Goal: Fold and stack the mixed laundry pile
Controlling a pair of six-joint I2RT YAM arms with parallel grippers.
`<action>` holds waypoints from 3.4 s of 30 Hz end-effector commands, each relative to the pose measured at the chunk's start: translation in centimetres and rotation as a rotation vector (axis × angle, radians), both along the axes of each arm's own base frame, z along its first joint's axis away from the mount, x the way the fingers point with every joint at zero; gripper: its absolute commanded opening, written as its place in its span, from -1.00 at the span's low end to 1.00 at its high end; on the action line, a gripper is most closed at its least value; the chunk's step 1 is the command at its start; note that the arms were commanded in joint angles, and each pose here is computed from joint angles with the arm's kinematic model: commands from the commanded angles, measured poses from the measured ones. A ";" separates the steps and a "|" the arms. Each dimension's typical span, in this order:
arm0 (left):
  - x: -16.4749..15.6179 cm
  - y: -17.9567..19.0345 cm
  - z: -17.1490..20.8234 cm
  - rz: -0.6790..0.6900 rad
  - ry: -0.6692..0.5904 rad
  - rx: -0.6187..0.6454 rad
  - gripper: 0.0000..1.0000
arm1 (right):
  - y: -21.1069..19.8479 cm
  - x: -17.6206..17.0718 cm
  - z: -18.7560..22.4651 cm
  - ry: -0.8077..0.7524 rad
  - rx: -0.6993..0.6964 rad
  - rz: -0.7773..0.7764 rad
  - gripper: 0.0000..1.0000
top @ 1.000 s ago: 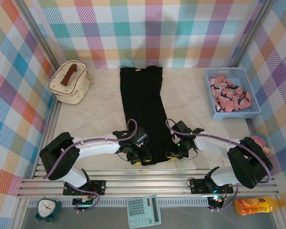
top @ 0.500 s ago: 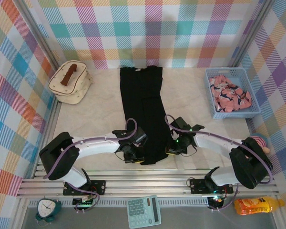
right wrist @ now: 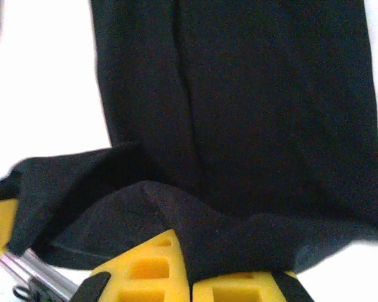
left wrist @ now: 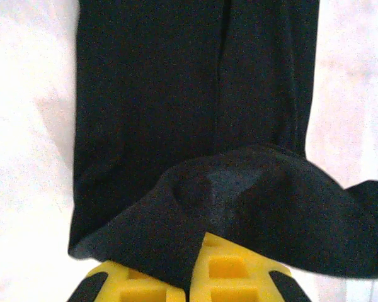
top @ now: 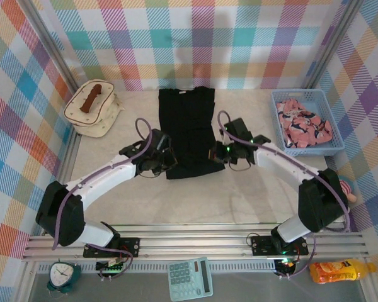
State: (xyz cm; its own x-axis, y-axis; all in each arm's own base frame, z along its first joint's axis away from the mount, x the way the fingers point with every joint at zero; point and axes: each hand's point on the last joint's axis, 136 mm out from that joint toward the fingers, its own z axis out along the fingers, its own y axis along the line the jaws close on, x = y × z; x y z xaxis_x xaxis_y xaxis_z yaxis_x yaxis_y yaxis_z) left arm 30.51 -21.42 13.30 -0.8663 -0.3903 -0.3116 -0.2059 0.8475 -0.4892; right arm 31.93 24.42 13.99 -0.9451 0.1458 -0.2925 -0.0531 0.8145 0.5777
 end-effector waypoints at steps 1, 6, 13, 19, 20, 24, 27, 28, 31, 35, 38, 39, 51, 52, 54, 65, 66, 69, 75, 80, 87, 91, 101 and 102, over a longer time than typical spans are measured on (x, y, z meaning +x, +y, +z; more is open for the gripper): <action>4.3 0.9 2.2 0.043 -0.123 0.037 -1.00 | 0.7 4.2 1.9 -0.084 0.039 0.000 -1.00; 9.1 3.2 2.9 0.125 -0.187 0.095 -1.00 | 1.5 9.8 1.8 -0.099 0.073 -0.042 -1.00; 17.0 4.1 0.1 0.140 -0.137 0.105 0.02 | 1.1 18.0 0.2 -0.125 0.126 -0.146 0.01; 20.0 3.2 -1.0 0.101 -0.104 0.038 1.00 | -0.1 20.0 3.4 -0.212 0.237 -0.182 -0.04; 19.8 3.0 -0.7 0.089 -0.109 0.035 1.00 | -0.3 19.4 3.8 -0.217 0.230 -0.171 -0.04; 17.9 3.0 0.0 0.054 -0.110 0.015 0.97 | -0.5 16.0 2.2 -0.183 0.152 -0.116 -0.07; 15.4 2.6 -0.6 0.022 -0.095 -0.020 0.86 | -1.1 14.3 -0.1 -0.162 0.070 -0.087 -0.06; 14.7 2.5 -0.9 0.013 -0.088 -0.030 0.83 | -1.4 13.9 -0.9 -0.157 0.042 -0.083 -0.05; 12.7 0.7 -1.7 -0.045 -0.094 -0.100 0.63 | -1.6 13.0 -2.9 -0.117 0.000 -0.054 -0.06; 10.5 -2.3 -2.5 -0.127 -0.094 -0.138 -0.30 | 0.1 11.4 -4.8 -0.072 0.006 0.017 -0.29; 9.5 -3.5 -4.6 -0.155 -0.052 -0.124 -0.88 | 0.4 10.9 -7.3 0.014 -0.002 -0.012 -0.45; 9.1 -3.6 -5.8 -0.154 -0.018 -0.121 -0.90 | 0.1 10.8 -8.4 0.052 -0.017 -0.040 -0.48; -1.0 -0.5 -14.4 -0.259 0.291 0.079 -0.77 | -3.8 3.0 -14.7 0.287 -0.136 -0.140 -0.51; -2.1 -0.5 -14.7 -0.271 0.312 0.080 -0.77 | -3.9 2.1 -14.5 0.294 -0.139 -0.134 -0.51; -4.8 -1.4 -14.7 -0.295 0.350 0.065 -0.77 | -4.0 -0.2 -14.1 0.311 -0.135 -0.115 -0.51; -1.1 -0.7 -4.9 -0.156 0.082 0.135 0.55 | -4.5 -1.4 -7.2 0.138 -0.128 -0.039 0.00; -0.1 0.2 -4.2 -0.124 0.054 0.150 0.56 | -4.7 -0.5 -6.7 0.101 -0.156 -0.039 0.02; 2.5 2.9 -3.5 -0.025 -0.005 0.151 0.57 | -5.0 2.0 -6.2 0.029 -0.222 -0.040 0.05; 5.7 7.6 -4.2 0.102 -0.077 0.205 0.57 | -3.7 6.4 -6.9 -0.039 -0.245 -0.036 0.03; 7.6 7.5 -5.9 0.091 -0.096 0.163 0.52 | -1.8 8.7 -7.8 -0.040 -0.209 -0.012 0.02; 8.9 5.5 -8.5 0.059 -0.080 0.087 0.38 | -0.4 10.0 -9.3 -0.011 -0.179 -0.014 -0.02; 9.5 4.7 -9.2 0.056 -0.077 0.044 0.24 | -0.4 10.2 -9.9 -0.001 -0.189 -0.023 -0.12; 10.1 3.7 -8.1 0.022 -0.095 0.010 -0.88 | -1.3 10.1 -8.4 -0.014 -0.238 -0.030 -0.91; 10.0 3.7 -7.7 0.018 -0.099 0.016 -0.98 | -1.5 10.0 -7.8 -0.022 -0.237 -0.034 -0.96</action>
State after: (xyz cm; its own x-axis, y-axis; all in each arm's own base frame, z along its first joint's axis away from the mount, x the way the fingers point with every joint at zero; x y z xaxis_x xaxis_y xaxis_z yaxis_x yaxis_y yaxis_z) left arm 39.76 -17.53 3.91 -0.8329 -0.4061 -0.3760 -0.2004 0.8546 -0.4790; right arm 41.94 23.07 3.79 -0.9456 0.1040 -0.3083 -0.0208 0.9263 0.3762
